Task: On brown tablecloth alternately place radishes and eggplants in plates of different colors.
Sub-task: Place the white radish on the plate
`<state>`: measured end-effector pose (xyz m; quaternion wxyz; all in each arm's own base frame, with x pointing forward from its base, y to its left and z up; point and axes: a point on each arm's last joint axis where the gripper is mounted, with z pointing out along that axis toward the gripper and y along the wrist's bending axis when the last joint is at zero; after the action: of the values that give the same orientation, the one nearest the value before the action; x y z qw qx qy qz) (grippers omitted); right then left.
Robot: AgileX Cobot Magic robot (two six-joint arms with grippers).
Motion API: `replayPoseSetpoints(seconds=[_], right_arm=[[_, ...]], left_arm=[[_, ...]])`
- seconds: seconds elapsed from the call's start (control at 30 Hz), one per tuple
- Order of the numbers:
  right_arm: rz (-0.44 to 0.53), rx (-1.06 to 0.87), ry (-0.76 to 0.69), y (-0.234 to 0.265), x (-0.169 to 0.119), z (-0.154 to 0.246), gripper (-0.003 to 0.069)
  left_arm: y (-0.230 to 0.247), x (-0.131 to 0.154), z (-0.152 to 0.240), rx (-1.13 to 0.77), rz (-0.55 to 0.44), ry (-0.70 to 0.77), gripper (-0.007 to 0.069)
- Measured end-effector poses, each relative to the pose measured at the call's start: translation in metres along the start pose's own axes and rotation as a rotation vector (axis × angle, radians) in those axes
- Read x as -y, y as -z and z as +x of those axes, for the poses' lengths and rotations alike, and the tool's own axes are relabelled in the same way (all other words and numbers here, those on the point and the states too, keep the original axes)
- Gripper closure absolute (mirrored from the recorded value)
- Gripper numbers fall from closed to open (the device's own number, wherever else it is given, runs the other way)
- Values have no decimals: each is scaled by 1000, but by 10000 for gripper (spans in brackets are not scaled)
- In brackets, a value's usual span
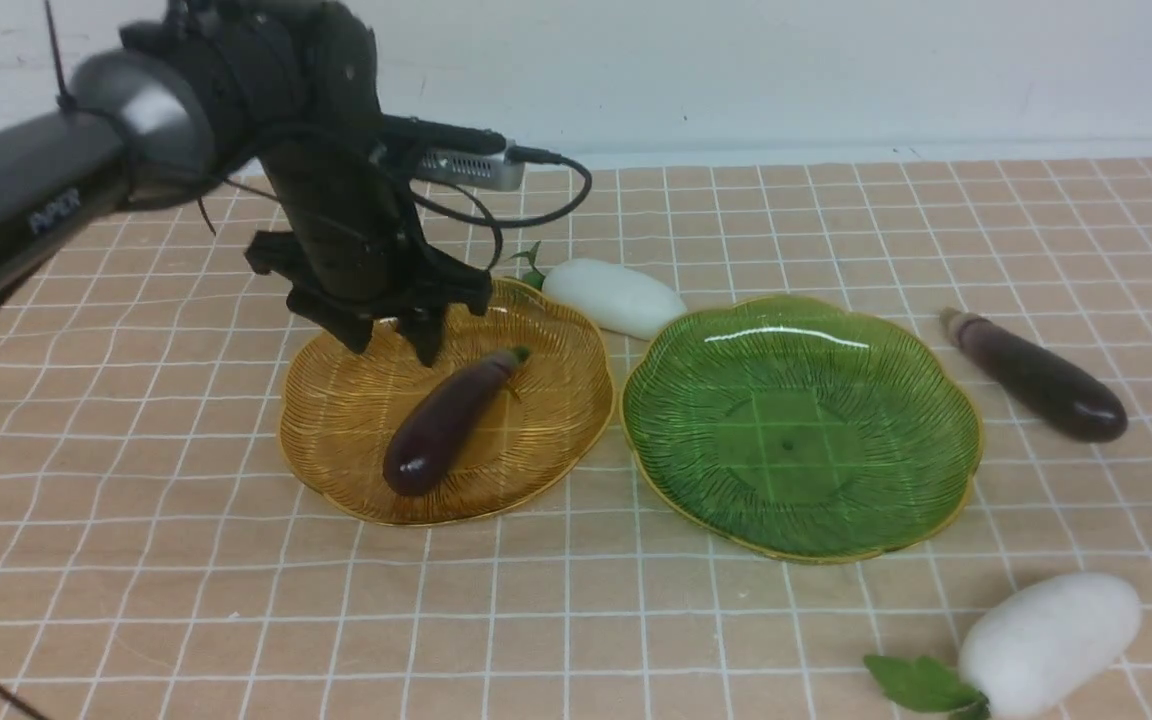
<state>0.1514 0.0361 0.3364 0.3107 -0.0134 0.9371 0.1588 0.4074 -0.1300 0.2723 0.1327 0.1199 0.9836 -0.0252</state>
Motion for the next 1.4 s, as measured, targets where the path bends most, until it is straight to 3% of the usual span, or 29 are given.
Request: replayPoseSetpoints(seconds=[0.13, 0.33, 0.5, 0.67, 0.7, 0.73, 0.77, 0.93, 1.03, 1.4], right_arm=[[51, -50, -15, -11, 4, -23, 674], [111, -165, -83, -35, 17, -42, 673], [140, -282, -117, -64, 27, -45, 629], [163, -382, -169, -91, 35, -44, 483], [169, -407, -184, -99, 38, -44, 424], [180, -445, -212, -111, 42, -43, 314], [181, -449, -216, -112, 42, -43, 291], [263, -557, -335, -149, 57, -36, 3], [302, -603, -368, -167, 64, -31, -29], [307, -657, -435, -204, 74, -22, -31]], left_arm=[[30, -1, 8, 36, 2, -28, 581], [88, -2, 54, 109, 28, -34, 628], [117, -2, 102, 185, 66, -23, 629], [130, -3, 152, 292, 99, -11, 629], [131, -3, 165, 313, 106, -8, 629], [131, -4, 185, 331, 113, -5, 629], [130, -4, 188, 331, 112, -5, 629], [116, -6, 213, 295, 111, -2, 629], [112, -6, 215, 280, 110, -2, 629], [112, -6, 215, 289, 110, -10, 629]])
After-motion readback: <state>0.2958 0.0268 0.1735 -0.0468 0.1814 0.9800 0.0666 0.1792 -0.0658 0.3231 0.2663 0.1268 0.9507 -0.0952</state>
